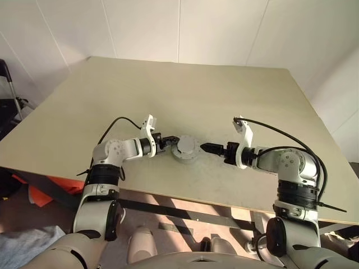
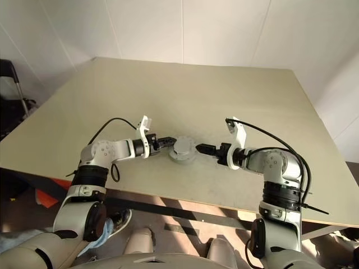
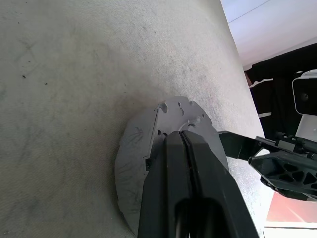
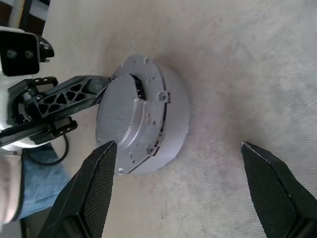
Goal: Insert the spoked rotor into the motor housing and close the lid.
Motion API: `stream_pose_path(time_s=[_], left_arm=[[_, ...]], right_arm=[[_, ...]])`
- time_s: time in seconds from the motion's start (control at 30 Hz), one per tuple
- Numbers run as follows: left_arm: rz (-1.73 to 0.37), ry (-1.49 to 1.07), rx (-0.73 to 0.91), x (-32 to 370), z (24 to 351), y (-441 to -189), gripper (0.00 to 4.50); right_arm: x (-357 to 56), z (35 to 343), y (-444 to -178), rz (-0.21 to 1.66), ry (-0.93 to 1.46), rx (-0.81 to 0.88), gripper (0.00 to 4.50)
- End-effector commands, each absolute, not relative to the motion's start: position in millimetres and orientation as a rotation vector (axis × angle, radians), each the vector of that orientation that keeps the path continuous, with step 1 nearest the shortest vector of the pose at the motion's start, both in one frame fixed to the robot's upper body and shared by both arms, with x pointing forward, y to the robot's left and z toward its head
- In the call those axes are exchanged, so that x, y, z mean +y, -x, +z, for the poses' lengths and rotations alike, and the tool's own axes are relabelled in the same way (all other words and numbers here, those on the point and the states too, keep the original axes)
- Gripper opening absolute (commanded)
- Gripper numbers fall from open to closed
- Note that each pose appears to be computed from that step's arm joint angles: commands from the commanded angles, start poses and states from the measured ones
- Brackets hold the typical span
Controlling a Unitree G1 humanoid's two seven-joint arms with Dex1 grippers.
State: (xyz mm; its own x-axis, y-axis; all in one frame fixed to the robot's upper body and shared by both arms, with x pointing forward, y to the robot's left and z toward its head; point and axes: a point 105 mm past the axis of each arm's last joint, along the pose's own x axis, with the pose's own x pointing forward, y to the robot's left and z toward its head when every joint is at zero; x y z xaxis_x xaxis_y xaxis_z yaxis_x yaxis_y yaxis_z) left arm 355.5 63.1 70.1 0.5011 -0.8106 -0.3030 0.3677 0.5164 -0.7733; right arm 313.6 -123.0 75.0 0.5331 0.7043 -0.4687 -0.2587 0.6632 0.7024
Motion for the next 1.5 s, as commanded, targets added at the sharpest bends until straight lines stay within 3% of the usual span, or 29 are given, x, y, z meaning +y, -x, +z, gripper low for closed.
stream_pose_path(time_s=[0.03, 0.57, 0.7, 0.8, 0.93, 1.03, 1.13, 1.4, 1.5], left_arm=[[-0.758, 0.671, 0.762, 66, 62, -354, 0.0], [-0.71, 0.664, 0.717, 82, 70, -367, 0.0], [-0.707, 0.662, 0.713, 83, 70, -368, 0.0], [-0.702, 0.662, 0.709, 84, 70, -369, 0.0], [-0.694, 0.665, 0.704, 86, 70, -370, 0.0], [-0.679, 0.672, 0.693, 89, 70, -371, 0.0], [-0.659, 0.686, 0.665, 95, 71, -374, 0.0], [-0.606, 0.759, 0.504, 112, 87, -388, 0.0], [-0.617, 0.842, 0.438, 114, 97, -388, 0.0]], right_arm=[[-106, 98, -315, 0.701, -0.647, 0.77, 4.48], [-49, 100, -328, 0.751, -0.775, 0.791, 4.48], [-49, 87, -330, 0.707, -0.734, 0.822, 4.48], [-53, 84, -335, 0.672, -0.74, 0.823, 3.96], [-59, 85, -339, 0.655, -0.727, 0.817, 2.64], [-64, 84, -342, 0.635, -0.73, 0.815, 2.64], [-69, 88, -346, 0.624, -0.739, 0.796, 2.16], [-84, 109, -368, 0.578, -0.806, 0.704, 2.16], [-94, 132, -387, 0.553, -0.885, 0.605, 2.16]])
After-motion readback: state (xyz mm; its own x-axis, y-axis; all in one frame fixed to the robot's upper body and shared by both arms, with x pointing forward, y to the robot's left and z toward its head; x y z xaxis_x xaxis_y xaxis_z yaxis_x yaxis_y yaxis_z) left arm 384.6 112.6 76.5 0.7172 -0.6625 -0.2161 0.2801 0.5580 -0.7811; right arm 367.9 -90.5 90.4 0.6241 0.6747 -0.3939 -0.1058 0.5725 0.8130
